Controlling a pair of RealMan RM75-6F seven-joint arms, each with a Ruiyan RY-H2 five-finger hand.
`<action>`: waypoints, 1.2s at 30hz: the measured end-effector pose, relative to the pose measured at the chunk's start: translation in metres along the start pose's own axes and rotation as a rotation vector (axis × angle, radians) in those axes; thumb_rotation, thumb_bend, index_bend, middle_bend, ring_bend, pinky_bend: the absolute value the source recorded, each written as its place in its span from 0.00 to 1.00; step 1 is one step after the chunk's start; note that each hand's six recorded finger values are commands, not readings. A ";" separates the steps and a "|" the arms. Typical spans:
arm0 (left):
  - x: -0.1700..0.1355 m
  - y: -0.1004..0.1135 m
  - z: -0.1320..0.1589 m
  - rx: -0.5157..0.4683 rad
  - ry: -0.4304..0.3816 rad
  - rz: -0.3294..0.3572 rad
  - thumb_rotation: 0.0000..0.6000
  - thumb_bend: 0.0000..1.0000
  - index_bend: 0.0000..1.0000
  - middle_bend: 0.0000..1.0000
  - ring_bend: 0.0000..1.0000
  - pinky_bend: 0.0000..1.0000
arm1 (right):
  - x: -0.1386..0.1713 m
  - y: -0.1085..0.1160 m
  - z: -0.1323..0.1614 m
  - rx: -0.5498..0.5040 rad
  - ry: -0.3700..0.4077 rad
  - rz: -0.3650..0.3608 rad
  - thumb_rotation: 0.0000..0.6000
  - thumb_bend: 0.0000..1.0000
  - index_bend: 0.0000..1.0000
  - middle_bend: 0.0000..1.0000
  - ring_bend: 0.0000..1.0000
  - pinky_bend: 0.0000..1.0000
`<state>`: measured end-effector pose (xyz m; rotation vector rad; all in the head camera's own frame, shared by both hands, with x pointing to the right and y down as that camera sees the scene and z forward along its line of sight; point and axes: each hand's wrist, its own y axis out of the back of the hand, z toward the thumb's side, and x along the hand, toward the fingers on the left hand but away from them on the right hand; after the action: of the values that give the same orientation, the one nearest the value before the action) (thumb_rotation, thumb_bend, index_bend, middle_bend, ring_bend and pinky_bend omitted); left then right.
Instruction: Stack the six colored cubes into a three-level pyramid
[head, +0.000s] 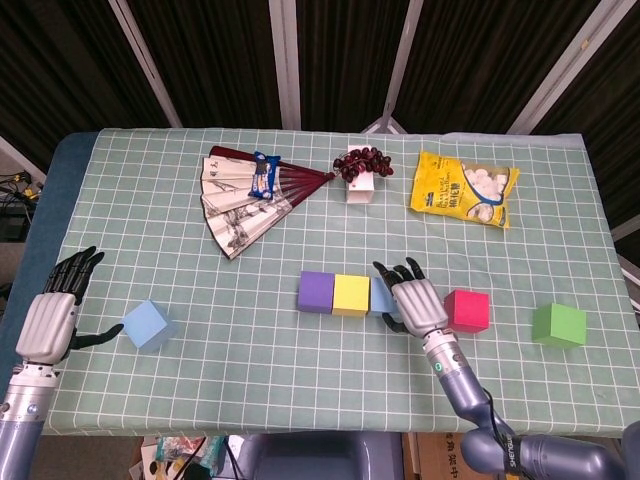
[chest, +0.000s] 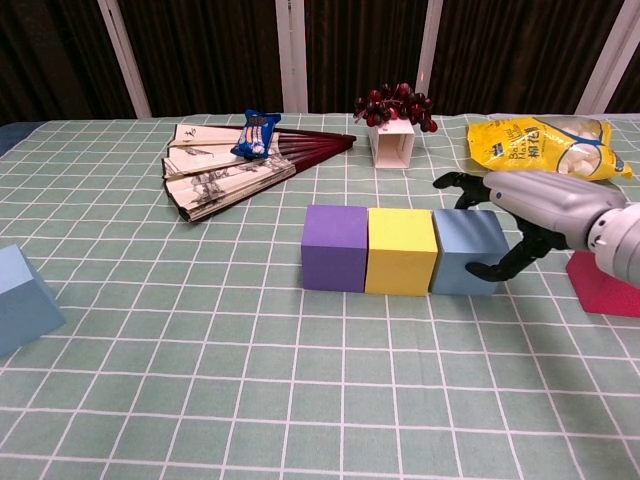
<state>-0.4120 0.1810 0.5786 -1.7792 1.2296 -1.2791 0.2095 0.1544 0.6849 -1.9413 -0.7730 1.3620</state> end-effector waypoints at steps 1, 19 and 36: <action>0.000 0.000 0.000 0.000 0.000 0.000 1.00 0.09 0.00 0.00 0.01 0.05 | 0.000 0.000 0.000 -0.001 -0.001 0.000 1.00 0.38 0.00 0.33 0.17 0.00; 0.000 0.000 0.000 -0.004 0.000 -0.002 1.00 0.09 0.00 0.00 0.01 0.05 | 0.000 -0.002 0.007 -0.001 -0.001 0.006 1.00 0.38 0.00 0.33 0.17 0.00; 0.001 0.001 0.000 -0.007 0.002 -0.003 1.00 0.09 0.00 0.00 0.01 0.05 | -0.002 -0.005 0.011 -0.001 -0.005 0.006 1.00 0.38 0.00 0.32 0.14 0.00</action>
<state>-0.4124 0.1797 0.5784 -1.7860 1.2336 -1.2799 0.1978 0.1584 0.6872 -1.9436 -0.7711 1.3709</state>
